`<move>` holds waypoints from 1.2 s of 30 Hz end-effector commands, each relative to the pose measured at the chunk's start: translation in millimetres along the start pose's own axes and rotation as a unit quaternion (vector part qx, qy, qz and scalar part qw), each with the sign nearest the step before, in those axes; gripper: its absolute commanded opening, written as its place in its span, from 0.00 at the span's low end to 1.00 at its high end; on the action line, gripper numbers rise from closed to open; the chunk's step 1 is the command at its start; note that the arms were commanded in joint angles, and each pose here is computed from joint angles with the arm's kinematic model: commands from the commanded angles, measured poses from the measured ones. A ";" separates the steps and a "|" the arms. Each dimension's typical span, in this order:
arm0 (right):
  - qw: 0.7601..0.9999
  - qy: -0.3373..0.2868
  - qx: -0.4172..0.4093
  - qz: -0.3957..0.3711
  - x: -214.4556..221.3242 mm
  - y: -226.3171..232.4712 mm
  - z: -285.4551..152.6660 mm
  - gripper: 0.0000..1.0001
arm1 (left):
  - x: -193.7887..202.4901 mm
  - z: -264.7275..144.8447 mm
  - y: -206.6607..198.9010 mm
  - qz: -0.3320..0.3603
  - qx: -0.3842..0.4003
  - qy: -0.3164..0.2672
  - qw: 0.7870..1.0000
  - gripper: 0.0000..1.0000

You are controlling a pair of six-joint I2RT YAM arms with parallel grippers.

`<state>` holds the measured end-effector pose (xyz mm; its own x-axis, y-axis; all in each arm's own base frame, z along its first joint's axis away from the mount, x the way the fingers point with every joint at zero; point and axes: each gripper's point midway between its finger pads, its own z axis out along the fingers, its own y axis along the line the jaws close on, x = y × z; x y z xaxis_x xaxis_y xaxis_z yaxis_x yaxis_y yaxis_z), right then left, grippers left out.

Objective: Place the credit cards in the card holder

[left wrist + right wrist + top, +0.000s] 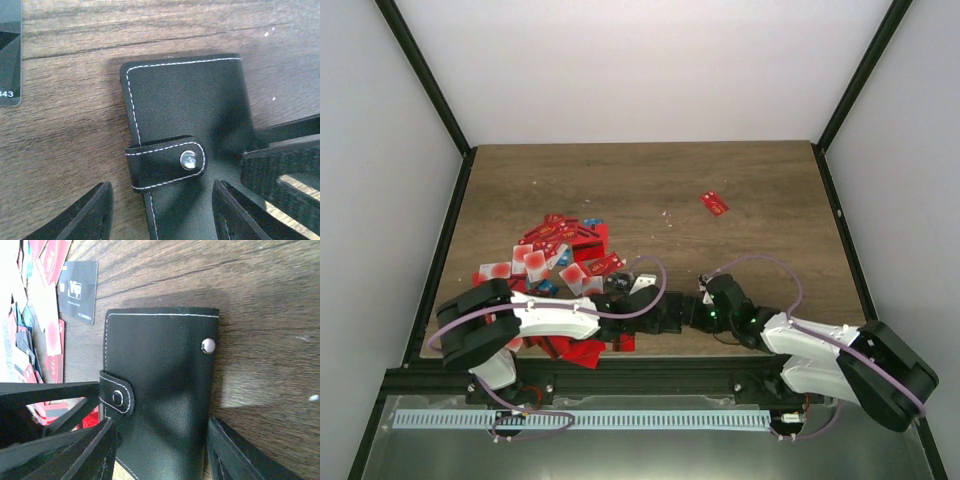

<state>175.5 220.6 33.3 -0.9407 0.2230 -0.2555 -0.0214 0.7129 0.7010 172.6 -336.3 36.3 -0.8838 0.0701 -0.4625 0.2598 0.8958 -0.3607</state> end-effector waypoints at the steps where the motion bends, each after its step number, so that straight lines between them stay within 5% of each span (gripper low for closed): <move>1: 0.998 0.038 0.034 0.024 23.5 -29.5 2.5 0.51 | 5.3 9.7 -2.4 -0.004 0.004 0.006 1.000 0.55; 9: 0.998 0.041 0.029 0.025 26.1 -30.1 1.4 0.46 | 17.5 14.0 -3.3 -0.019 0.038 0.016 0.999 0.40; 17: 0.999 0.034 0.030 0.026 26.1 -31.8 -2.7 0.46 | 16.1 13.5 -6.6 -0.028 0.052 0.009 0.998 0.05; 19: 0.999 0.031 0.028 0.024 25.1 -30.3 -3.9 0.47 | 16.2 13.3 -5.9 -0.033 0.053 0.008 0.998 0.04; 22: 0.999 0.022 0.020 0.012 21.2 -26.0 -5.5 0.60 | 10.8 4.4 -7.4 -0.039 0.069 -0.009 0.997 0.04; 26: 1.000 -0.003 0.002 -0.015 12.1 -17.0 -10.2 0.98 | -0.5 -19.7 -5.8 -0.047 0.091 -0.042 0.994 0.04; 36: 0.976 0.021 -0.192 -0.101 30.8 49.5 -38.7 1.00 | -5.4 -75.9 -20.1 -0.061 0.221 -0.077 0.970 0.04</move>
<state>149.6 220.8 58.0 -0.9247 0.1542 -0.3480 -0.1986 0.5845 0.7867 150.5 -314.9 85.0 -0.8620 -0.0915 -0.4985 0.2917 0.7148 -0.6356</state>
